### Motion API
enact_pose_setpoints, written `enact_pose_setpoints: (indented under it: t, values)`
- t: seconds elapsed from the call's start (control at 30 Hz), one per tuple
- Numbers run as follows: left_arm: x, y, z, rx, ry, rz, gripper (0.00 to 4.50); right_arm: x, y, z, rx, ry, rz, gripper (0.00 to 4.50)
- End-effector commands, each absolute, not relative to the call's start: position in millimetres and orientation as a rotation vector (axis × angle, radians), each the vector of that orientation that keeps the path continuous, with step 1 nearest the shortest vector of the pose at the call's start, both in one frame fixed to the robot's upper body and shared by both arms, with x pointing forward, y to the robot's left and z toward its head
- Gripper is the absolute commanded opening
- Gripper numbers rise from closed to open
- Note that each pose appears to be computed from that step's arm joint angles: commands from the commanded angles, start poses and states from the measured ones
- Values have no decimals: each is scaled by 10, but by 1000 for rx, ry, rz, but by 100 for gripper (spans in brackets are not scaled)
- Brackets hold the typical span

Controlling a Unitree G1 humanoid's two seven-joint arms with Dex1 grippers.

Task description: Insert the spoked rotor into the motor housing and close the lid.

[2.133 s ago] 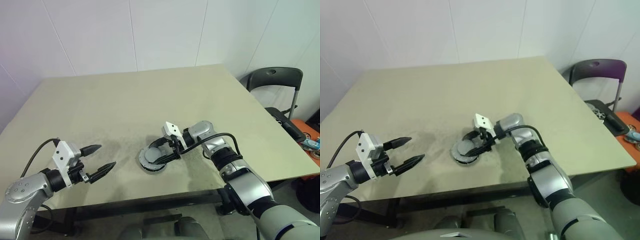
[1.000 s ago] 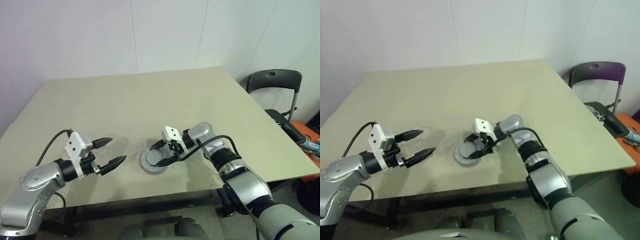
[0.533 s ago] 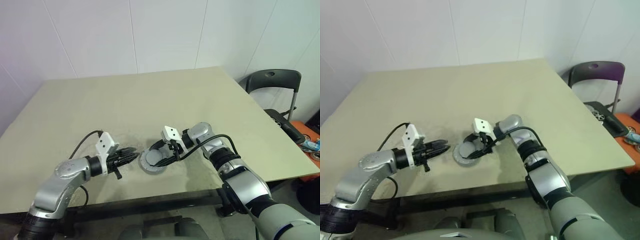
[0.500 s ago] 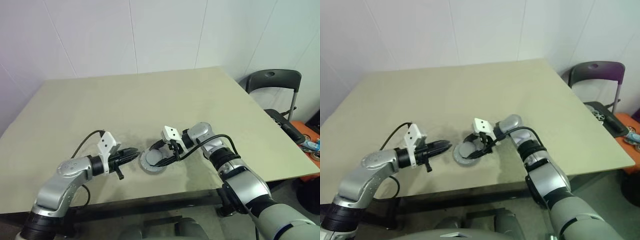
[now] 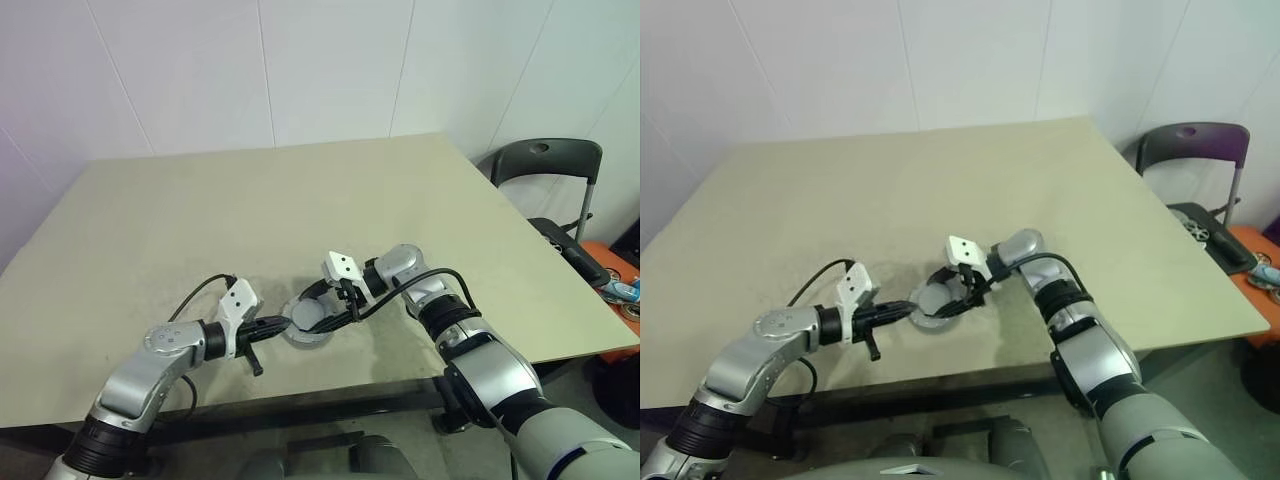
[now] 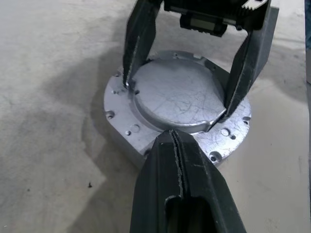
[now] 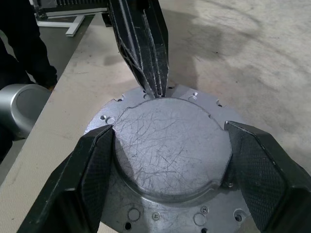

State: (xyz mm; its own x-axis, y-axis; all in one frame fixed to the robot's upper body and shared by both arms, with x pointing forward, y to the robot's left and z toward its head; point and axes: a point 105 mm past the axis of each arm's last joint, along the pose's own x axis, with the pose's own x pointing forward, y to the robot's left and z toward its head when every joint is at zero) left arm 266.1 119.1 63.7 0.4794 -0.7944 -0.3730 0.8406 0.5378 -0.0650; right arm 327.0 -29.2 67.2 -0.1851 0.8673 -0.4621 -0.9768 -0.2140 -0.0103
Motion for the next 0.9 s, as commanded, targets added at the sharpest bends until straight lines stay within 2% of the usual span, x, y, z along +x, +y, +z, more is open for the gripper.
enact_pose_setpoints:
  t: [0.03, 0.2, 0.27, 0.33, 0.63, 0.73, 0.9]
  values:
    - [2656, 1177, 654, 164, 385, -1007, 0, 3337, -323, 685, -439, 348, 1692, 326]
    - [2629, 1176, 666, 165, 392, -1016, 0, 3333, -340, 694, -408, 394, 1699, 326]
    - [2621, 1186, 658, 175, 398, -1016, 0, 3341, -330, 714, -397, 390, 1695, 400]
    - [2593, 1183, 647, 174, 407, -1025, 0, 3350, -321, 733, -398, 380, 1691, 447]
    - [2542, 1174, 640, 145, 424, -1042, 0, 3412, -296, 883, -412, 290, 1670, 447]
    - [2534, 1186, 618, 137, 439, -1039, 0, 3491, -315, 1069, -386, 226, 1634, 447]
    - [2549, 1183, 614, 147, 436, -1041, 0, 3642, -470, 1362, -190, 226, 1529, 447]
